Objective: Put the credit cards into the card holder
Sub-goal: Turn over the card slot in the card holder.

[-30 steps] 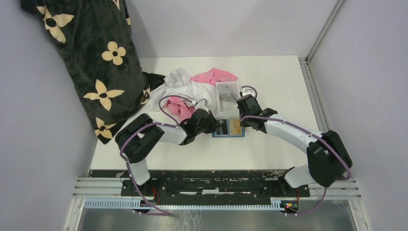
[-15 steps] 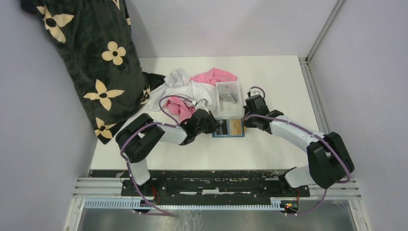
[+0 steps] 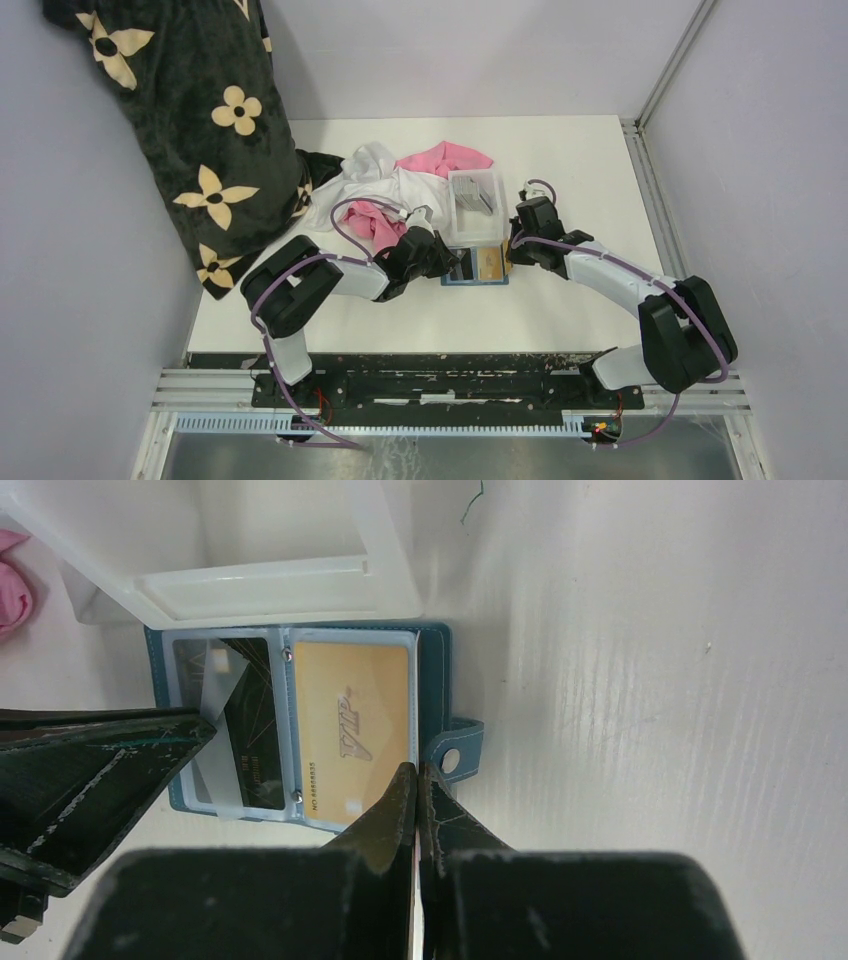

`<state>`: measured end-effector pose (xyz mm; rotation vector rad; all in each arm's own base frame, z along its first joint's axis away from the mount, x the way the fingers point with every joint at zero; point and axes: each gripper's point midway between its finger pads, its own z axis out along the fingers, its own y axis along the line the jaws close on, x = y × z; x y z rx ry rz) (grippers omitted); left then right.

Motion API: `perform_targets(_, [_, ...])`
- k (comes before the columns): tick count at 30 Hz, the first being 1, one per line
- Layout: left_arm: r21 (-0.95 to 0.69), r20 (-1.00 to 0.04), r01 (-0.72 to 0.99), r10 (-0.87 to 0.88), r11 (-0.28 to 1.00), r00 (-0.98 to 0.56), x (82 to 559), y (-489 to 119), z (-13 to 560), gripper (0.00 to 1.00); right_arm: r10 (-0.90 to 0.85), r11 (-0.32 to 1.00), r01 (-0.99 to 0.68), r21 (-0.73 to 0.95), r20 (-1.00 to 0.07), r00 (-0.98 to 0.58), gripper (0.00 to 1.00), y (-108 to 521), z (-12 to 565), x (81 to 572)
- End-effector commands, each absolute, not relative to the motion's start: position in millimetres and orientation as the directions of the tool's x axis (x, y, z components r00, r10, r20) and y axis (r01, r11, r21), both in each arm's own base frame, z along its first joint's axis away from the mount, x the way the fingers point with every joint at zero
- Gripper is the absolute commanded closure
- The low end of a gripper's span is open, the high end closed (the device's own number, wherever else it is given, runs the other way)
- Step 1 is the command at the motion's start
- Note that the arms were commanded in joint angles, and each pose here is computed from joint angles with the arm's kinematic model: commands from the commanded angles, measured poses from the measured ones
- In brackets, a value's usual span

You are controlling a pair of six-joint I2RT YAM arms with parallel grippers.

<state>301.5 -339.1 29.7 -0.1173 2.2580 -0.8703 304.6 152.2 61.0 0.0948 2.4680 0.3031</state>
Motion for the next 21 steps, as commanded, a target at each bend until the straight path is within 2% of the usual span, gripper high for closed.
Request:
perform_targets(1, [-0.576,-0.618,0.177,-0.283,0.798,-0.734,306.0,-338.3,22.8,0.82,0.184,0.956,-0.012,0.294,-0.631,-0.754,0.99,156.3,78.4,312.8])
perform_targets(21, [-0.573,-0.619,0.180,-0.278,0.800,-0.734,305.0,-338.9,22.0,0.83,0.186,0.957,-0.007,0.289,-0.634,-0.751,0.99,149.0,81.9,311.3])
